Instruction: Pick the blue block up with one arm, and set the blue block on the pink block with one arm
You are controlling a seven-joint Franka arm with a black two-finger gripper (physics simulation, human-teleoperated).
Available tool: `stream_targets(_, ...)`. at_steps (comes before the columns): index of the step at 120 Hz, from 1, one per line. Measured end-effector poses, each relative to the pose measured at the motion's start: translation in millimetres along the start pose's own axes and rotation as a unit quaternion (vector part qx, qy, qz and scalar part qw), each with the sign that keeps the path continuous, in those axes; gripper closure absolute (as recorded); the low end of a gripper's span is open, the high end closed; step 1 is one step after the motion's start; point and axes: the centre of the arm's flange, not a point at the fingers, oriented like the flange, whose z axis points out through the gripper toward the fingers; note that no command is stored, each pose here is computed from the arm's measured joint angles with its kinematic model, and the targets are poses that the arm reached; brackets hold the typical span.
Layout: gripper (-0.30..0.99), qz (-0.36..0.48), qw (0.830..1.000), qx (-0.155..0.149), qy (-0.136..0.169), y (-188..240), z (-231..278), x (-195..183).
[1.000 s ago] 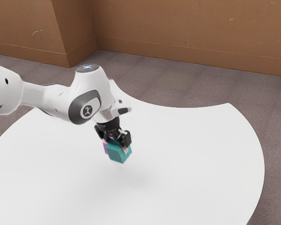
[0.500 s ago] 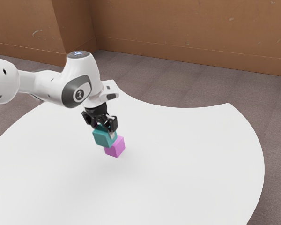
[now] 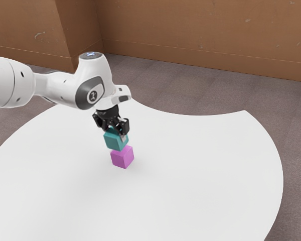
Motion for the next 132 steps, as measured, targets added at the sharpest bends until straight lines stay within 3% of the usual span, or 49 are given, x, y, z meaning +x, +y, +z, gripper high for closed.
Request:
stream_targets(70, 0.3, 0.011, 1.0, -0.001, -0.002, -1, 6, 8)
stream_targets(104, 0.1, 0.02, 1.0, -0.003, 0.005, 0, 0, 9)
stream_targets(132, 0.03, 0.03, 0.999, -0.002, 0.028, 2, -55, 4)
